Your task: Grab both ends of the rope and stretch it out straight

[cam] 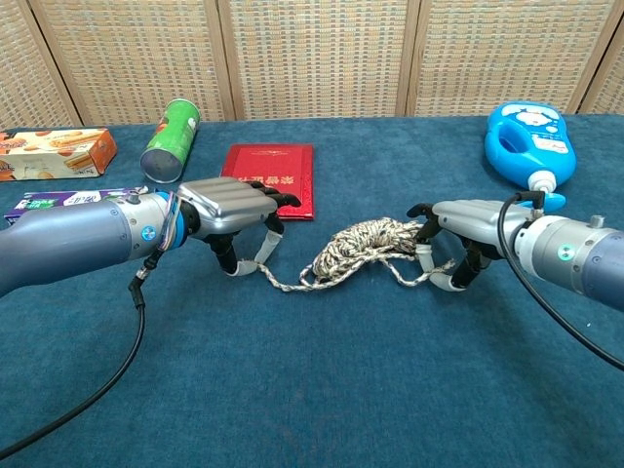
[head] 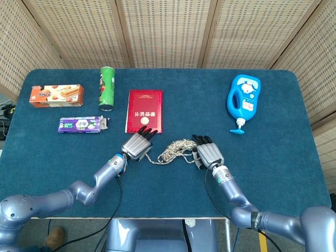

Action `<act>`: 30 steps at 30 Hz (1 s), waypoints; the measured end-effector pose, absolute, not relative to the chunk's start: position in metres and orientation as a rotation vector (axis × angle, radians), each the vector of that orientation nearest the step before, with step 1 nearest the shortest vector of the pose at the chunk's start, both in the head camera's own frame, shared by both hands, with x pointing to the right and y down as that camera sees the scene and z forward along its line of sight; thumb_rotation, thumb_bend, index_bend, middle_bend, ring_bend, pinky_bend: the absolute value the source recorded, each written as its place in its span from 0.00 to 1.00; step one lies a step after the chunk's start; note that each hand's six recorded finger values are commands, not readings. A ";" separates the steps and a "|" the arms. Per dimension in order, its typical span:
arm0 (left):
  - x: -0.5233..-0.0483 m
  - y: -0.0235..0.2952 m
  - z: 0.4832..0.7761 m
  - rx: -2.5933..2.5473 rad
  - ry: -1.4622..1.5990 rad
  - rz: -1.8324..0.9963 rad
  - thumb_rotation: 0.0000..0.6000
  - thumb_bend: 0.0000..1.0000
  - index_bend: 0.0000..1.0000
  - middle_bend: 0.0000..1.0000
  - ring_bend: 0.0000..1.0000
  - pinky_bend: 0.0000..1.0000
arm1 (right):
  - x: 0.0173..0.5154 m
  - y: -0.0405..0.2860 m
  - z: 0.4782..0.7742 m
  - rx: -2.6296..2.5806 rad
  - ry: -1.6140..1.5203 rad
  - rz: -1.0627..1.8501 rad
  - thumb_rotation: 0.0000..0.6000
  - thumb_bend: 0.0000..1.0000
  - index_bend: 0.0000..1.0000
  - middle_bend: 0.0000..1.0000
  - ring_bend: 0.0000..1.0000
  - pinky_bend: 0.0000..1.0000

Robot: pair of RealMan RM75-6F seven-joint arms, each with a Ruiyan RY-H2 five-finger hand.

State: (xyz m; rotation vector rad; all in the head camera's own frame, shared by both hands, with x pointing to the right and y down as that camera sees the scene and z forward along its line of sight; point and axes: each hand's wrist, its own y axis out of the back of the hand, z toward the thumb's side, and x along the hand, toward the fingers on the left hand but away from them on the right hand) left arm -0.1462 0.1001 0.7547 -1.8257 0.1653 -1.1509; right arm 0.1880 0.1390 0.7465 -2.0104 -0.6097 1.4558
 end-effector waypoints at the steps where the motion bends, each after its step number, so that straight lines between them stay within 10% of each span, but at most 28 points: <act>1: -0.146 0.100 0.755 -1.825 0.165 -1.152 1.00 0.39 0.56 0.00 0.00 0.00 | 0.188 0.139 0.746 -2.010 -0.610 1.456 1.00 0.54 0.66 0.00 0.00 0.00; 30: -0.154 0.094 0.753 -1.809 0.192 -1.172 1.00 0.43 0.77 0.00 0.00 0.00 | 0.191 0.135 0.741 -1.986 -0.623 1.456 1.00 0.54 0.67 0.00 0.00 0.00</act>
